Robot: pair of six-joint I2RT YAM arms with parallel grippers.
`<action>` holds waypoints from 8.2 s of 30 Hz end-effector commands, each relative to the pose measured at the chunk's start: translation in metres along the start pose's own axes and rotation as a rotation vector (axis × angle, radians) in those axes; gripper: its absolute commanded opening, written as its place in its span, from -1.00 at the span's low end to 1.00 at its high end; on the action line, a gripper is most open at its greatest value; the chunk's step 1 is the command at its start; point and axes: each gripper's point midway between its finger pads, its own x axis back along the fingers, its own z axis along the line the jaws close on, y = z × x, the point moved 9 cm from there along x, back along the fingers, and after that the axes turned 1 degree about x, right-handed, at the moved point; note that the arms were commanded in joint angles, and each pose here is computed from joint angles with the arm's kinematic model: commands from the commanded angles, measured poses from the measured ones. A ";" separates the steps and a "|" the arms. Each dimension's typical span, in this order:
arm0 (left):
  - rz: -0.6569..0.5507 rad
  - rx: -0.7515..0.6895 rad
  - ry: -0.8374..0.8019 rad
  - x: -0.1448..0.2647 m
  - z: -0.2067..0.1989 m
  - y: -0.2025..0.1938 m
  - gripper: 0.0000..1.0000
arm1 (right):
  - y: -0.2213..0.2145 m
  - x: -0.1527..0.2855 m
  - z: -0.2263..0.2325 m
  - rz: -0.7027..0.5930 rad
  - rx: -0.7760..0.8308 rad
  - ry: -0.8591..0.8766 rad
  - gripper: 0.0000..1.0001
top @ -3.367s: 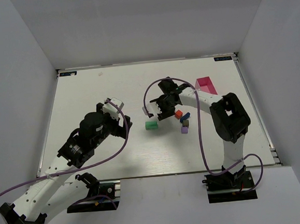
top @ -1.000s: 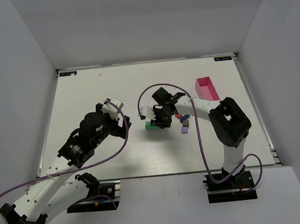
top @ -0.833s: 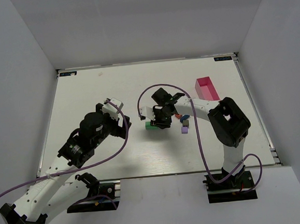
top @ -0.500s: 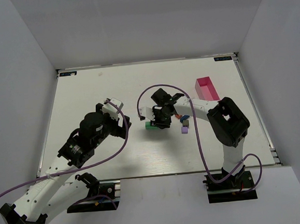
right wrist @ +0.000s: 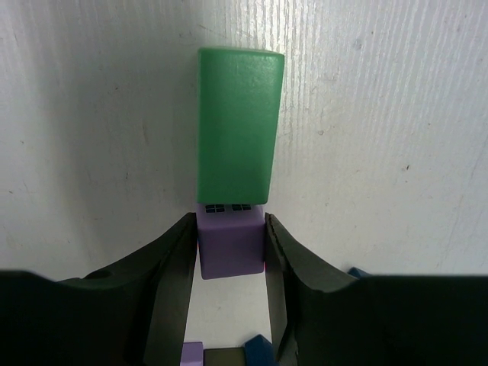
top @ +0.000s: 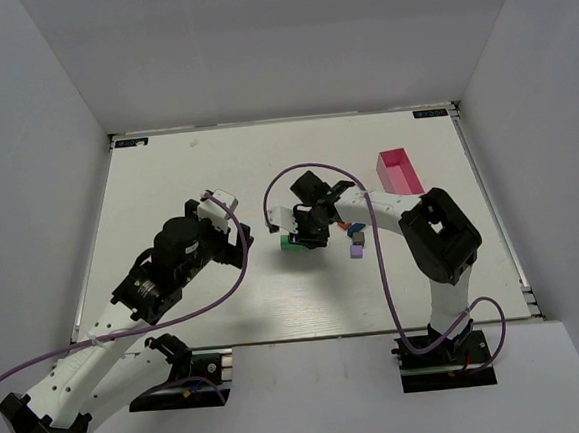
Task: Build the wood block tower
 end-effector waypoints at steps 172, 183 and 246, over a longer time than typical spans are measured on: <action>0.010 -0.023 -0.096 -0.032 -0.010 0.016 1.00 | -0.035 0.045 -0.024 -0.122 0.034 0.069 -0.76; 0.010 -0.023 -0.096 -0.032 -0.010 0.016 1.00 | -0.033 0.032 -0.022 -0.088 0.044 0.071 -0.78; 0.019 -0.024 -0.096 -0.033 -0.010 0.012 1.00 | -0.028 0.012 -0.015 -0.081 0.005 0.102 -0.76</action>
